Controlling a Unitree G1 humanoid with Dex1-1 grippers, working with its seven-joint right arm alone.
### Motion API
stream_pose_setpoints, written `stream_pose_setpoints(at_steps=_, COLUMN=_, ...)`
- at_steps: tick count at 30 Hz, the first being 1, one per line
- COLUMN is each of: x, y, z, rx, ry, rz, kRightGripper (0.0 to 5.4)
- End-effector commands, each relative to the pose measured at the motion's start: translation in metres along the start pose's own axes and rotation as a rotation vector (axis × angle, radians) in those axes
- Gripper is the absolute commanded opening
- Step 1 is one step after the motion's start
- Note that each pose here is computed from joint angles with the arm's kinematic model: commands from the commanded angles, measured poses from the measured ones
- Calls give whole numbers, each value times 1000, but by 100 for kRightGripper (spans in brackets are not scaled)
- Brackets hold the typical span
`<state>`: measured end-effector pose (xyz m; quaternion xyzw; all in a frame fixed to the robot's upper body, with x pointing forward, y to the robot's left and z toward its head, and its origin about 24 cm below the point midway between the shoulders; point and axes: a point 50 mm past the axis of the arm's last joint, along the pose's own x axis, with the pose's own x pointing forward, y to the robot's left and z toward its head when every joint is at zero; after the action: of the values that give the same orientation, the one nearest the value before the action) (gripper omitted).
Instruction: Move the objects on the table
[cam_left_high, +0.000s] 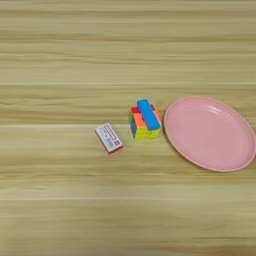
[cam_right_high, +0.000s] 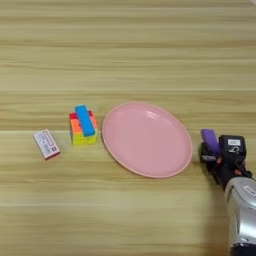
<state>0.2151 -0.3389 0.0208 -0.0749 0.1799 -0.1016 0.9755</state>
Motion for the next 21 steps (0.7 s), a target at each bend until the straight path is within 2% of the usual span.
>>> stream_pose_setpoints(at_steps=1, x=2, y=-8, z=32, rx=-56, ry=-113, rz=-27, kRightGripper=254)
stream_pose_setpoints(at_steps=15, x=1, y=-10, z=40, rx=-53, ry=-143, rz=-46, kRightGripper=423)
stream_pose_setpoints(at_steps=17, x=1, y=-10, z=41, rx=-52, ry=-144, rz=-50, kRightGripper=464)
stream_pose_setpoints(at_steps=21, x=1, y=-12, z=42, rx=-50, ry=-146, rz=-60, kRightGripper=511)
